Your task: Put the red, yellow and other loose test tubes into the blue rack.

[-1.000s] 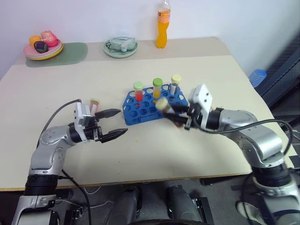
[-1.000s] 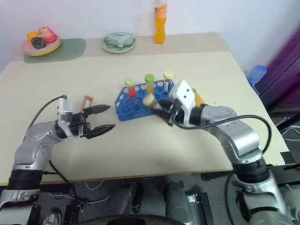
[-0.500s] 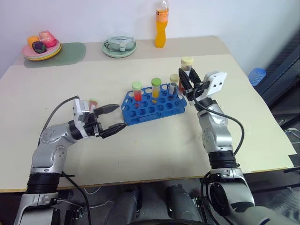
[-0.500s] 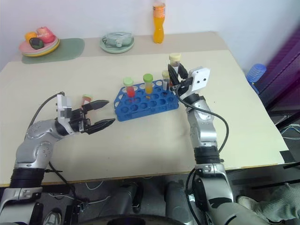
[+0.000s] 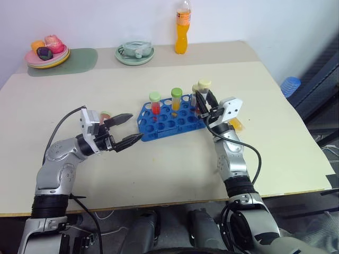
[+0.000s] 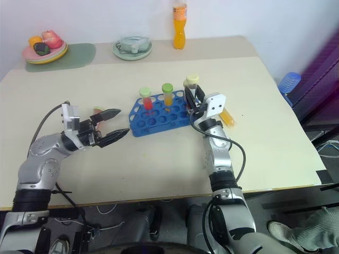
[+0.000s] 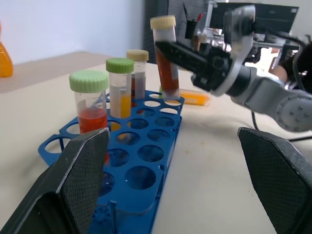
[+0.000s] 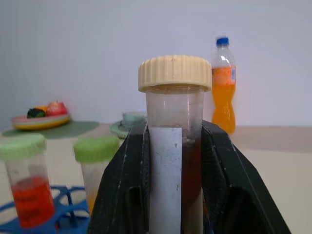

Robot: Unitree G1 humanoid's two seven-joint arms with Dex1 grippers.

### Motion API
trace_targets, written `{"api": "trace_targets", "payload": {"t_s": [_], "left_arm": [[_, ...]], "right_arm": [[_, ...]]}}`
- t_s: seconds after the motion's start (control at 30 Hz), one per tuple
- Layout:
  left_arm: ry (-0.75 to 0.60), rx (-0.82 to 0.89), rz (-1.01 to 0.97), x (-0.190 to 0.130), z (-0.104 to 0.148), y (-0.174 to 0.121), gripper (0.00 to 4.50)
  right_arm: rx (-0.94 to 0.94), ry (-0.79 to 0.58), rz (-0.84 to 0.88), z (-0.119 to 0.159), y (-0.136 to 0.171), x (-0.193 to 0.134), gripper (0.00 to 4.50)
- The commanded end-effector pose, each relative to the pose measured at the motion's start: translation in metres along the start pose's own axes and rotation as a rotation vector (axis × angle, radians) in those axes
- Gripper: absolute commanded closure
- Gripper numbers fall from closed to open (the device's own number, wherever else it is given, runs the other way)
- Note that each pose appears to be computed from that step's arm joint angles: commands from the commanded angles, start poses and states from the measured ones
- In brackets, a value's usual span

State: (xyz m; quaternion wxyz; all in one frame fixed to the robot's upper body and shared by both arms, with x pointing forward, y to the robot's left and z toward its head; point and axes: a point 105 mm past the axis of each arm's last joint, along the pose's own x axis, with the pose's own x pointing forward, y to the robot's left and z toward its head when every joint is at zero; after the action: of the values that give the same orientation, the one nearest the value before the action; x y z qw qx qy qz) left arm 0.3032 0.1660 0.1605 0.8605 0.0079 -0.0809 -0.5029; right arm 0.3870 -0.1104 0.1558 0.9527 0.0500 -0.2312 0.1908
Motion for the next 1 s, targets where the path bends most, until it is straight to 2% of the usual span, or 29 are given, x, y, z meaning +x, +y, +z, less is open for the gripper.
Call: {"api": "trace_targets", "payload": {"t_s": [0.03,0.57,0.9,0.97,1.0], "left_arm": [[-0.042,0.036,-0.005,0.005,0.017,-0.003,0.15],[-0.034,0.039,-0.010,0.013,0.028,-0.006,0.15],[-0.039,0.035,-0.019,0.023,0.032,-0.006,0.15],[-0.042,0.028,-0.014,0.023,0.031,-0.006,0.15],[-0.043,0.025,-0.012,0.022,0.031,-0.006,0.15]], "right_arm": [[-0.011,-0.047,-0.023,0.006,-0.004,0.003,3.72],[0.007,-0.022,-0.058,-0.012,0.001,-0.017,3.72],[0.031,-0.017,-0.044,-0.018,0.006,-0.014,3.72],[0.021,-0.028,-0.031,-0.017,0.007,-0.012,2.68],[0.014,-0.031,-0.027,-0.017,0.008,-0.011,2.30]]}}
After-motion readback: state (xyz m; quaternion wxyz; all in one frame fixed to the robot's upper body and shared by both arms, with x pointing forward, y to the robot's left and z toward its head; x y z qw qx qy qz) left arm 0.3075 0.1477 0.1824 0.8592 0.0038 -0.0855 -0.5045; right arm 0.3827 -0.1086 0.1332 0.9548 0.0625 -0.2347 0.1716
